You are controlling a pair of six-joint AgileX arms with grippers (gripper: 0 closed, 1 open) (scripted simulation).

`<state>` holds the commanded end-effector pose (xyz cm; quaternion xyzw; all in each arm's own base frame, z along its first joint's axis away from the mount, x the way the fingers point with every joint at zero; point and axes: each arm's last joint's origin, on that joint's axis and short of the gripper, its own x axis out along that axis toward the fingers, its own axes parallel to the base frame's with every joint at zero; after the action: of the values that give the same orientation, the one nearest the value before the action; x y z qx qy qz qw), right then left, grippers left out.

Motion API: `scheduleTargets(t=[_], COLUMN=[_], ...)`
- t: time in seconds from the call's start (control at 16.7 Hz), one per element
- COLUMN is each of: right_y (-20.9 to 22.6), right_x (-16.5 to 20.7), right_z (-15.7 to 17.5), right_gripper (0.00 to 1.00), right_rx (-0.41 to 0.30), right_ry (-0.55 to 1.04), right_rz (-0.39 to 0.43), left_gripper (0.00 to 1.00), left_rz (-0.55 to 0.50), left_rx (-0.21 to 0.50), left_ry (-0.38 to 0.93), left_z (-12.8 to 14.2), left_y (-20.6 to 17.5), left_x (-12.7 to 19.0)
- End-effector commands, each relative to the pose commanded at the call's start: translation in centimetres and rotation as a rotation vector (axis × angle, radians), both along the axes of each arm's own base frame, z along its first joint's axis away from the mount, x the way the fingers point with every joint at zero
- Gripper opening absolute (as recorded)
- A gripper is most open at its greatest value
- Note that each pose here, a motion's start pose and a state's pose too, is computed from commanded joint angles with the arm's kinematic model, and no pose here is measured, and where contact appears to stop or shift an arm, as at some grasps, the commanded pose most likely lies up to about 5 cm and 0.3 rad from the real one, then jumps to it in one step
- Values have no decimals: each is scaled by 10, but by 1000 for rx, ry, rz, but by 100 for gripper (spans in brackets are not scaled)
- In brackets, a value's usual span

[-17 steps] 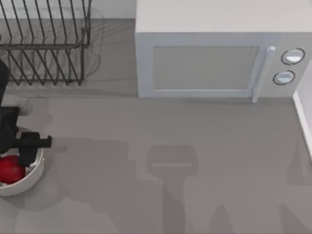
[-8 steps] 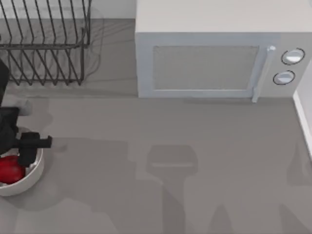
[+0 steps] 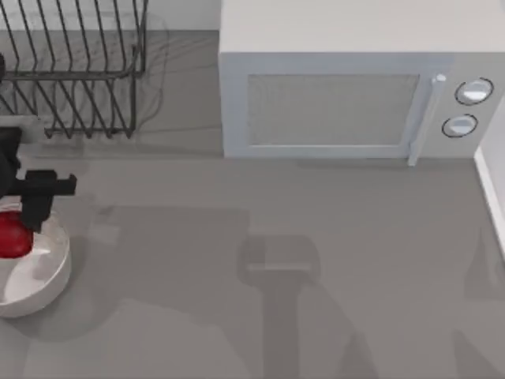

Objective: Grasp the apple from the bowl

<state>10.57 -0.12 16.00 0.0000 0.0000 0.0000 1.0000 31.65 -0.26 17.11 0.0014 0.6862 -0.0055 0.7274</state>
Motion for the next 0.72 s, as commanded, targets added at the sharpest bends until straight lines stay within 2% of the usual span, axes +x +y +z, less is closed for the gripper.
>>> scheduleTargets(t=[0.24, 0.48, 0.6, 0.72], right_y=[0, 0, 0, 0], right_x=[0, 0, 0, 0], right_z=[0, 0, 0, 0], right_gripper=[100, 100, 100, 100], right_rx=[0, 0, 0, 0], right_ry=[0, 0, 0, 0], right_rz=[0, 0, 0, 0], left_gripper=[0, 0, 0, 0], left_rz=[0, 0, 0, 0], left_rx=[0, 0, 0, 0], left_ry=[18, 13, -2, -13], left_z=[80, 159, 185, 199], left_y=[0, 0, 0, 0], left_x=[11, -5, -16, -24])
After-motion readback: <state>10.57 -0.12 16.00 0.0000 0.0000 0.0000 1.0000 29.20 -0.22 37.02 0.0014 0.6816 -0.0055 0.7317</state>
